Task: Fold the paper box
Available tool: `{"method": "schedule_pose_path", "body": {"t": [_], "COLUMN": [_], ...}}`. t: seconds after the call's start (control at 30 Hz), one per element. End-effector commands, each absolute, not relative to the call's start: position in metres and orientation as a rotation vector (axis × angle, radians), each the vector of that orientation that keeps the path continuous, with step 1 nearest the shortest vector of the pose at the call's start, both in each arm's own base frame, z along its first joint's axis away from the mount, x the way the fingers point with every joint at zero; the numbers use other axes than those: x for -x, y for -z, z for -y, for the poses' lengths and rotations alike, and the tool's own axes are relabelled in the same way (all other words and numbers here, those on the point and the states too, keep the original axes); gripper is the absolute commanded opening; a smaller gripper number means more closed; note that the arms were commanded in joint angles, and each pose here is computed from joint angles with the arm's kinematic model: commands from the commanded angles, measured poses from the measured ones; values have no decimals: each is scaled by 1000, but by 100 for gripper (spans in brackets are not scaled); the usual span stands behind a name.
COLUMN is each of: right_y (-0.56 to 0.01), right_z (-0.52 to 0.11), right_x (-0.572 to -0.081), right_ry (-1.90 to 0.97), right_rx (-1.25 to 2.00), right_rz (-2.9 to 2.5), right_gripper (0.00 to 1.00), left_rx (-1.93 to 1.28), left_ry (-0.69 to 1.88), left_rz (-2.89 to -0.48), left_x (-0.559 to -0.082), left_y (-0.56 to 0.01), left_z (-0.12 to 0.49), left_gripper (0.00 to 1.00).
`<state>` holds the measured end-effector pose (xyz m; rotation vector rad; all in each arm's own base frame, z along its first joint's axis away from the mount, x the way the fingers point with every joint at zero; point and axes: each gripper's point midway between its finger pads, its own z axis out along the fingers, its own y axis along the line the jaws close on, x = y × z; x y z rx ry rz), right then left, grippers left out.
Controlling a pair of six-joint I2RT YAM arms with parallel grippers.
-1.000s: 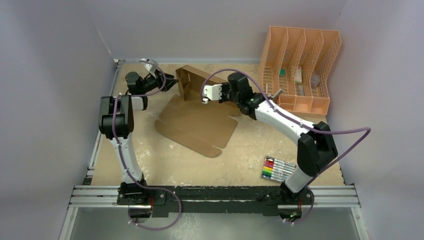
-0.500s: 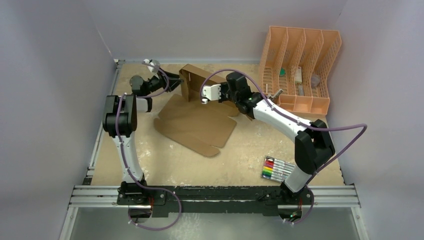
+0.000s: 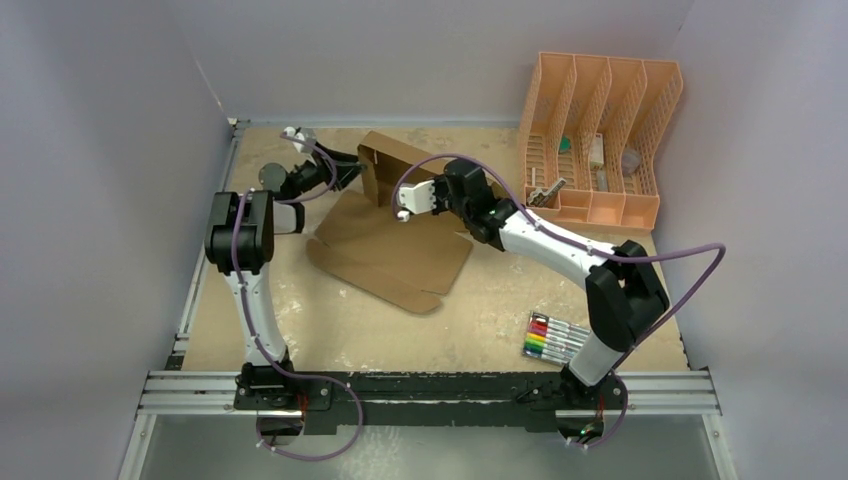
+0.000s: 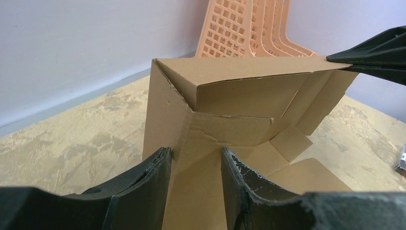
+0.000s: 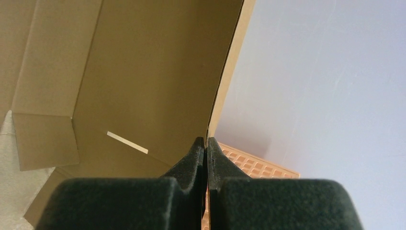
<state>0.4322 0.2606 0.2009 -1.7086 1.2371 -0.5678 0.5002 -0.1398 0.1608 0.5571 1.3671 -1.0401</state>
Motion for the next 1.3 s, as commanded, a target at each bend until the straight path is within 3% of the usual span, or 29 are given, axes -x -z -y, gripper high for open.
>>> {"method": "schedule_pose_path", "body": {"t": [0.0,0.2,0.47,0.83,1.27], "right_y": [-183,-183,-180,-171,-155], "right_z": [-271,-271,-278,-289,-287], "right_x": [-411,-400,-385,-379,-377], "right_ry": [572,594,544,486,507], "right_rx": [1808,1808,1847,1888,1918], "right_rz": [-1175,-1152,-1139,-1147,-1138], "right_gripper": [0,0,0,0,0], "left_rx": [-584,-569,-731,-792,-581], "left_ry": [996,904,583,636,740], "left_rz": [-1301,-1394,-1620,-1522,-1295], "left_x": [-488,-485,-501,-505,-513], "left_y": [-182,-161,-114,-129,-178], "left_z": [136,125,99,129,135], "left_gripper": [42,42,45,53,55]}}
